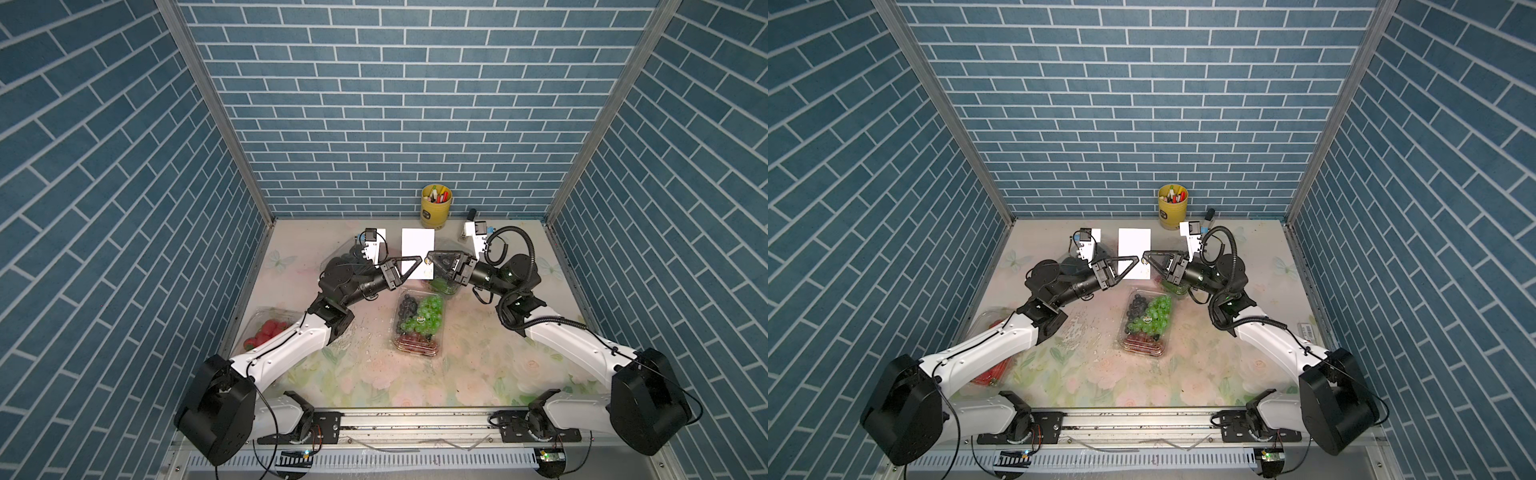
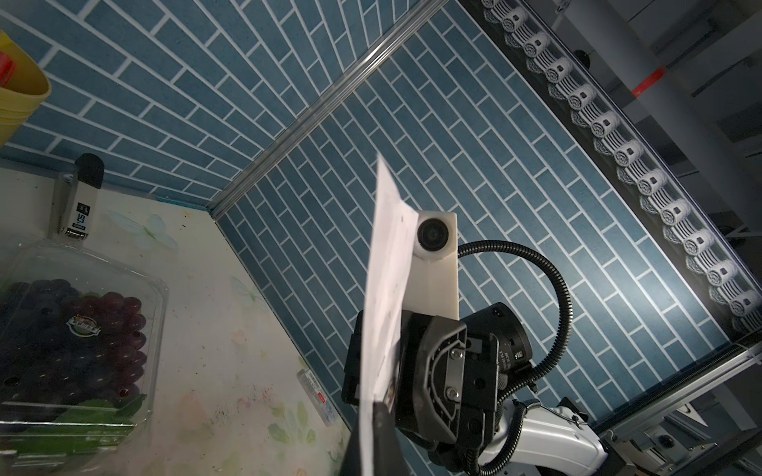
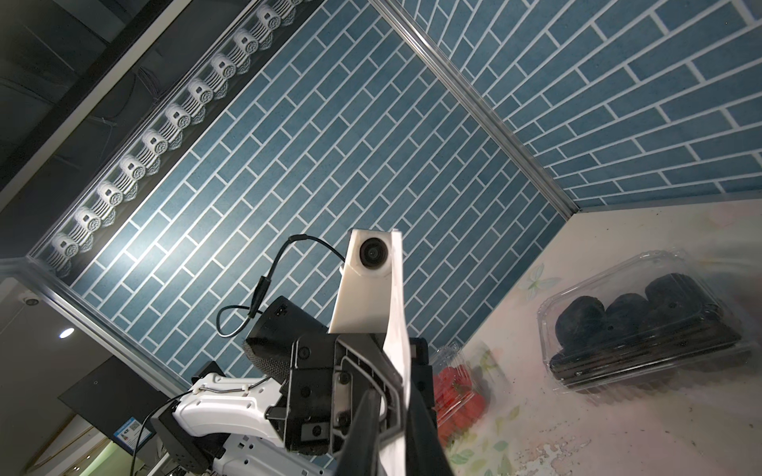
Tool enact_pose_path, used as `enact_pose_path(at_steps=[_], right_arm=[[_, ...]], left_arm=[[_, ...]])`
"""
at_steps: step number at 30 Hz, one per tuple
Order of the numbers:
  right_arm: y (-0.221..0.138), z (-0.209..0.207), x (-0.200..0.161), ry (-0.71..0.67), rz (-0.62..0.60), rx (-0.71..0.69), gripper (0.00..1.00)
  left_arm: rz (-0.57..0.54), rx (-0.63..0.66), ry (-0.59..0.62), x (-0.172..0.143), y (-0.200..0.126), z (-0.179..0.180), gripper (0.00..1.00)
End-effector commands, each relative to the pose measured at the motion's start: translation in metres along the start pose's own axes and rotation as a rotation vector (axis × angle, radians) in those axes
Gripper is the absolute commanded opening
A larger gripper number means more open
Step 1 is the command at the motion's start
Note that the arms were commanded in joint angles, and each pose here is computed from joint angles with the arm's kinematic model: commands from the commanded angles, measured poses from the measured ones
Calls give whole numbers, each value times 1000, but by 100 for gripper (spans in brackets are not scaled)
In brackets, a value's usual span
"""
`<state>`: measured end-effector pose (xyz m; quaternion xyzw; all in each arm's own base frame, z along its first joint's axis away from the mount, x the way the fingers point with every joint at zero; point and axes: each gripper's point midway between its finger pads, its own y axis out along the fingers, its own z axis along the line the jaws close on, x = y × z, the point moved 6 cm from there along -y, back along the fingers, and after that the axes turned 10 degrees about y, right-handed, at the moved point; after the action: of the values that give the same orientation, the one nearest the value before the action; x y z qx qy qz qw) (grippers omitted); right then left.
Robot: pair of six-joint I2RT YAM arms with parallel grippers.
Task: Label fruit boxes
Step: Adjust the label sticker.
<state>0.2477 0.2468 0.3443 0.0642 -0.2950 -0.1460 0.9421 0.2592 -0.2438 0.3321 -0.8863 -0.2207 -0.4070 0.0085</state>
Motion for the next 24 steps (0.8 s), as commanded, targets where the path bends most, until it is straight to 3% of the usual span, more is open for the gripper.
enact_pose_path(at_steps=[1, 13, 21, 24], right_arm=[[-4, 6, -4, -4, 18, 40, 15], [-7, 2, -6, 1, 15, 30, 9], [-7, 5, -4, -5, 14, 36, 0], [-7, 9, -4, -7, 22, 66, 0]], left_arm=[[-32, -41, 52, 13, 0, -16, 4], [-39, -34, 59, 18, -2, -18, 3], [-33, -32, 62, 17, -2, -17, 4], [-32, -33, 59, 16, -1, -16, 11]])
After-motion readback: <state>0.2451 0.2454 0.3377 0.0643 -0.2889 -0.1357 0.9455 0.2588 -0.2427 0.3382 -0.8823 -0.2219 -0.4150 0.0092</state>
